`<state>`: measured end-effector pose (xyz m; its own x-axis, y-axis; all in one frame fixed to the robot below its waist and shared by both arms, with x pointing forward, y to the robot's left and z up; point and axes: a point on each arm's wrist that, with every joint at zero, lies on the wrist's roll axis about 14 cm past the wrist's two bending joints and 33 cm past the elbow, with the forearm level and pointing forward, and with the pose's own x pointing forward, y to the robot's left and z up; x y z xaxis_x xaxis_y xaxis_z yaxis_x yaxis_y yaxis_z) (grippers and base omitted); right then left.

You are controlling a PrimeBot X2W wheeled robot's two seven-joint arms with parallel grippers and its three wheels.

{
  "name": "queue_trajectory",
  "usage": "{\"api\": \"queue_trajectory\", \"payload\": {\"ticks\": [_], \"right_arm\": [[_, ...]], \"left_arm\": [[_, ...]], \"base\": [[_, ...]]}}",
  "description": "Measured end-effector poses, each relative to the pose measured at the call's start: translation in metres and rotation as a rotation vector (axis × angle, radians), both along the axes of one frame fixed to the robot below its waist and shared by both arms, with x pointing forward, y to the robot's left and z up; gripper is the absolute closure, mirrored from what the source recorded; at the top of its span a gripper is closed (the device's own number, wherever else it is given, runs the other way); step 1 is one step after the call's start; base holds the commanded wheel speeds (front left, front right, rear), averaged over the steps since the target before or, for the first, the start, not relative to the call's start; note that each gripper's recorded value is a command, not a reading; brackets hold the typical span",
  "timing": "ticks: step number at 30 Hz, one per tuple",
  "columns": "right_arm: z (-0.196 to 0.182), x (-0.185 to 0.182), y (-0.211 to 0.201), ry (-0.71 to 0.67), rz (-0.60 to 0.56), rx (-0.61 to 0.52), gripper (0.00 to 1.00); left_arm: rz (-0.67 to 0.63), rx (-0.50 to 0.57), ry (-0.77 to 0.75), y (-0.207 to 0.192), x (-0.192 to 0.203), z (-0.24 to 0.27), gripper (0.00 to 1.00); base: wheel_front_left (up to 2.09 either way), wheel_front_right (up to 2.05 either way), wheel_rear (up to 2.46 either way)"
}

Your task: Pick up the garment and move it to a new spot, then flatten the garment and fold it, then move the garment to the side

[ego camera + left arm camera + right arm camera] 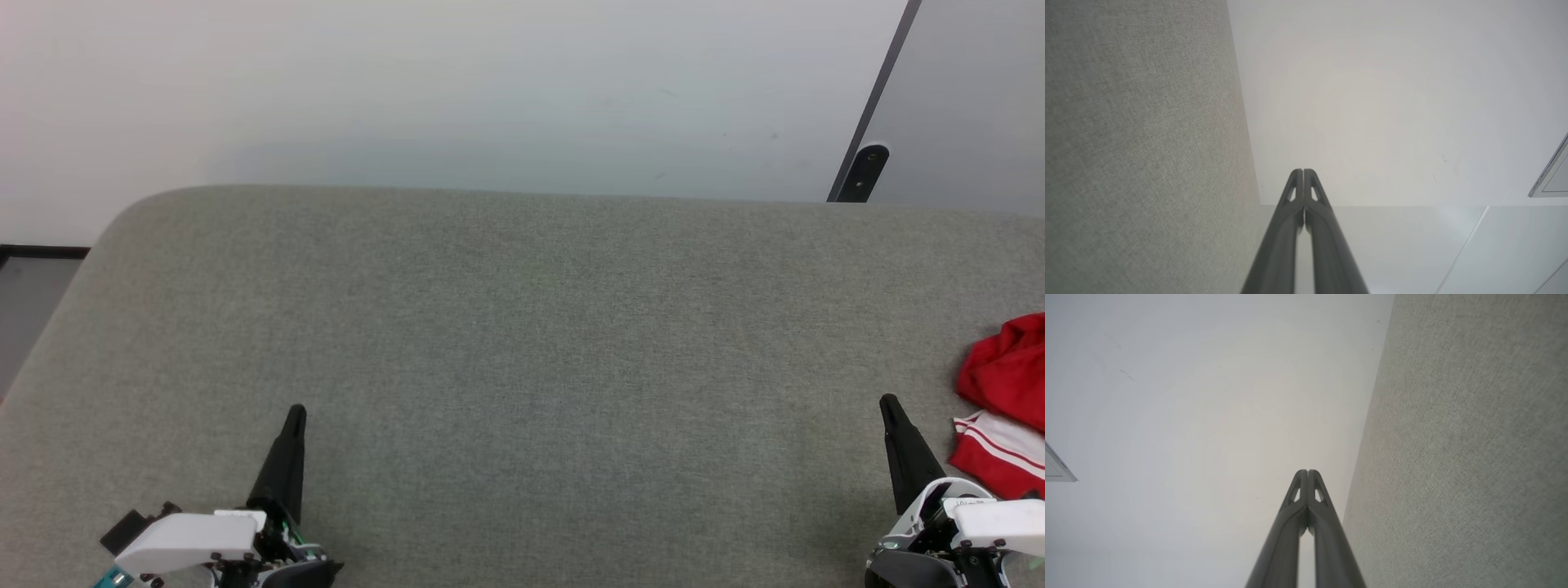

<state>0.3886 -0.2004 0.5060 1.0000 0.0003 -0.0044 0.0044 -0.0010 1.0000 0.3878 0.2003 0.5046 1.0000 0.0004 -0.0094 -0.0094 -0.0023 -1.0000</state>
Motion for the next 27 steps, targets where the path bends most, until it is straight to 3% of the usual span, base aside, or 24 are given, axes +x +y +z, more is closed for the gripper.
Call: {"api": "queue_trajectory", "payload": {"ticks": [27], "right_arm": [[0.0,0.0,0.0,0.0,0.0,0.0,1.0]], "left_arm": [[0.0,0.0,0.0,-0.0001,0.0,0.0001,1.0]], "base": [[0.0,0.0,0.0]]}}
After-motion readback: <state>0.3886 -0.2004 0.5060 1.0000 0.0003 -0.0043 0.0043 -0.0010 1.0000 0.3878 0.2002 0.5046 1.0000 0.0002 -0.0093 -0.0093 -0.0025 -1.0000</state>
